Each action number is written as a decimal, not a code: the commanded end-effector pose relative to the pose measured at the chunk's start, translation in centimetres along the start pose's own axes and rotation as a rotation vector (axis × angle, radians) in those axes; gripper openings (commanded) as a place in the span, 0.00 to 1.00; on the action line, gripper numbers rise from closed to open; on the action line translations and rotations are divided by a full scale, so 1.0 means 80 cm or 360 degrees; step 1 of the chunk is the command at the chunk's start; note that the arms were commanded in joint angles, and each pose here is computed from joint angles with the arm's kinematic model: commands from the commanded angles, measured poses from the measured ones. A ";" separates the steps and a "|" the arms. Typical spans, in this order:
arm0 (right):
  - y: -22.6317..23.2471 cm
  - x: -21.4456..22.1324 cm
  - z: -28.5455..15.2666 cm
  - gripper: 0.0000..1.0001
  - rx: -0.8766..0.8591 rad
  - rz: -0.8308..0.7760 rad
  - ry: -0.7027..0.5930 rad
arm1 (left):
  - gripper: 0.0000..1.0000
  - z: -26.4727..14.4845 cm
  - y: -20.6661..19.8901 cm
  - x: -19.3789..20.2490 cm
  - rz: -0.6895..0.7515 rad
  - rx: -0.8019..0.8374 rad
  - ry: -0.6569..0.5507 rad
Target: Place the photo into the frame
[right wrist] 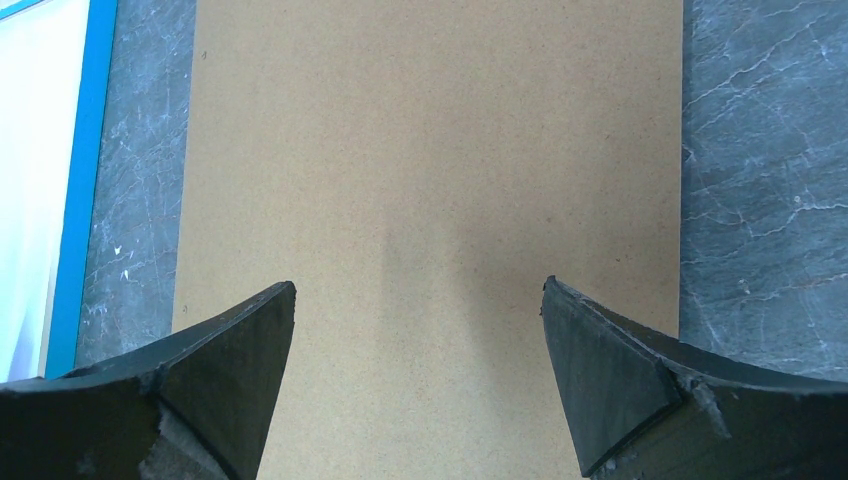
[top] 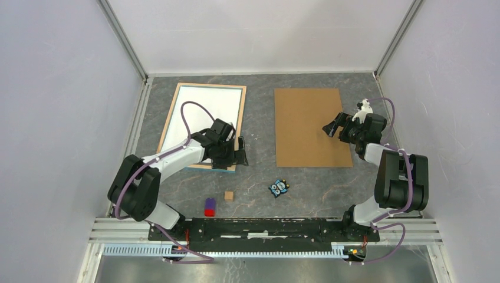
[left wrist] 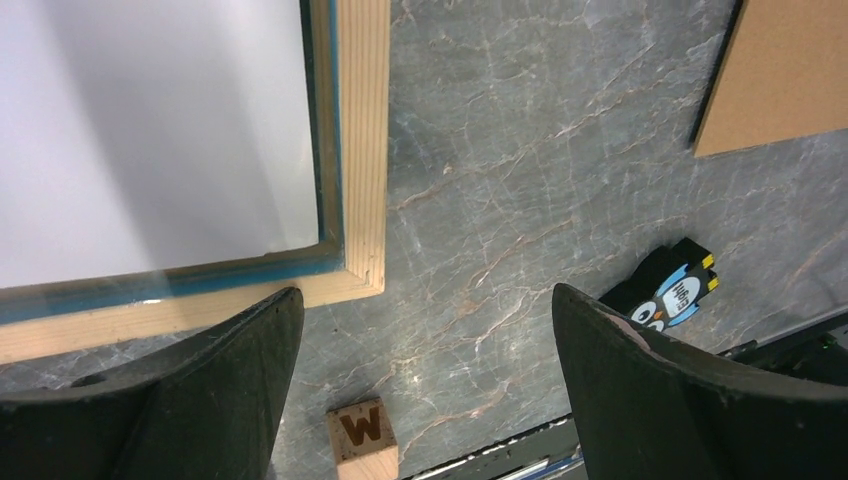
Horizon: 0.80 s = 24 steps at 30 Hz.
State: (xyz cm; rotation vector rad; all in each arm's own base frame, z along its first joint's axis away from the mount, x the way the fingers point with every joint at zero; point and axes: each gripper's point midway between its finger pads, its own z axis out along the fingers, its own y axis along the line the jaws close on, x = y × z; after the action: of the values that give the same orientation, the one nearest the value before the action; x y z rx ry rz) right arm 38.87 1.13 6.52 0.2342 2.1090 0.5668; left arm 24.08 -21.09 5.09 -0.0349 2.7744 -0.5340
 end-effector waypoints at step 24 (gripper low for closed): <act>0.003 -0.005 0.003 0.98 -0.0024 -0.0020 -0.0038 | 1.00 -0.018 -0.023 -0.035 0.0055 0.0055 -0.0137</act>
State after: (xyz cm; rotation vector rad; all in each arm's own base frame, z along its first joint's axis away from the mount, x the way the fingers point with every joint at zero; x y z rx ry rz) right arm 38.96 1.11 6.56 0.2320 2.1049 0.5662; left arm 25.70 -21.07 4.47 -0.0520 2.7513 -0.4750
